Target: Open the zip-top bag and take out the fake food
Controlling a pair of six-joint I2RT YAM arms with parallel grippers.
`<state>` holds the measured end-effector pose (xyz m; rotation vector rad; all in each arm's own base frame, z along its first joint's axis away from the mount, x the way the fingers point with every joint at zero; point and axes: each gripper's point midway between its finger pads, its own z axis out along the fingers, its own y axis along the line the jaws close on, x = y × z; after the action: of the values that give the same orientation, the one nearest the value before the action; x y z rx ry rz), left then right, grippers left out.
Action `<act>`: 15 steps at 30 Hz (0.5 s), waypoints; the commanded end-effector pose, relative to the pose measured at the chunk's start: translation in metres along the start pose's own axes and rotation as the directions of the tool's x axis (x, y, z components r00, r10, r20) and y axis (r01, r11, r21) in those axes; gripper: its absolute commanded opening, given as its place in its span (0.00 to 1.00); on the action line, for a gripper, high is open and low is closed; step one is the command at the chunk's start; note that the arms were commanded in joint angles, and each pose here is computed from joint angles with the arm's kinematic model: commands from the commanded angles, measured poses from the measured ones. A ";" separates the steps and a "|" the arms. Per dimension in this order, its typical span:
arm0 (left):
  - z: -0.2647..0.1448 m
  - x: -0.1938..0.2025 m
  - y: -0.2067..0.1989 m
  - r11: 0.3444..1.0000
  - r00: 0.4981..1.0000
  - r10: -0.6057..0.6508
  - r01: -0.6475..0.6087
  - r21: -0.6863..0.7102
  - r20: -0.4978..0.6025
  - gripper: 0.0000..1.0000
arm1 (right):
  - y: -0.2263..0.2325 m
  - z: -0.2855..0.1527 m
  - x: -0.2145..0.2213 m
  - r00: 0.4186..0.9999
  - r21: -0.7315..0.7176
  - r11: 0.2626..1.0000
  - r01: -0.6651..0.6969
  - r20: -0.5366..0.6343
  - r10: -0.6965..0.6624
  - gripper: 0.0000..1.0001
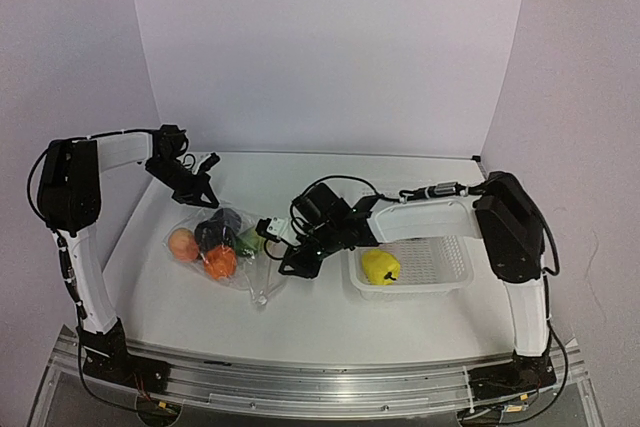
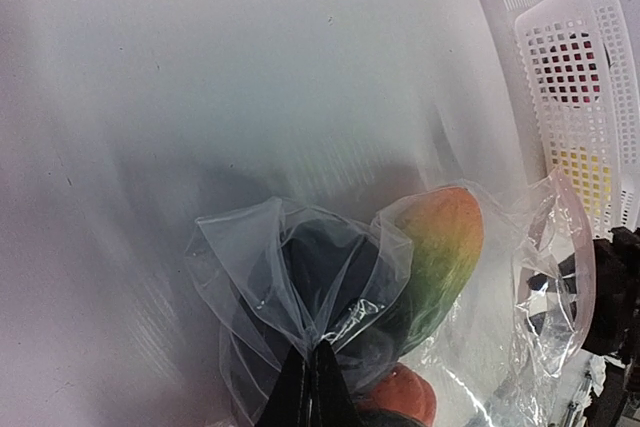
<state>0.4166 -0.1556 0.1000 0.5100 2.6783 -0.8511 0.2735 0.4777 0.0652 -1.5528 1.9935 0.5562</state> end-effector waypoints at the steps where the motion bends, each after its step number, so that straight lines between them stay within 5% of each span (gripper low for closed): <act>1: -0.007 -0.007 -0.007 1.000 0.999 0.021 -0.021 0.007 0.045 0.00 | -0.018 0.017 -0.049 0.967 0.083 0.985 0.149 0.195 -0.163 0.39; 8: 0.022 0.001 -0.002 0.999 0.999 0.035 -0.035 0.010 0.001 0.00 | -0.024 0.043 -0.079 0.917 0.120 0.968 0.220 0.313 -0.248 0.46; 15: 0.036 0.005 0.003 0.997 0.997 0.078 -0.079 -0.013 -0.029 0.00 | -0.028 0.048 -0.089 0.882 0.172 0.939 0.296 0.329 -0.338 0.68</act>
<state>0.4179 -0.1706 0.0795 0.5662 2.6683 -0.8419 0.3175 0.5470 0.0562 -1.5550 1.5999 0.5356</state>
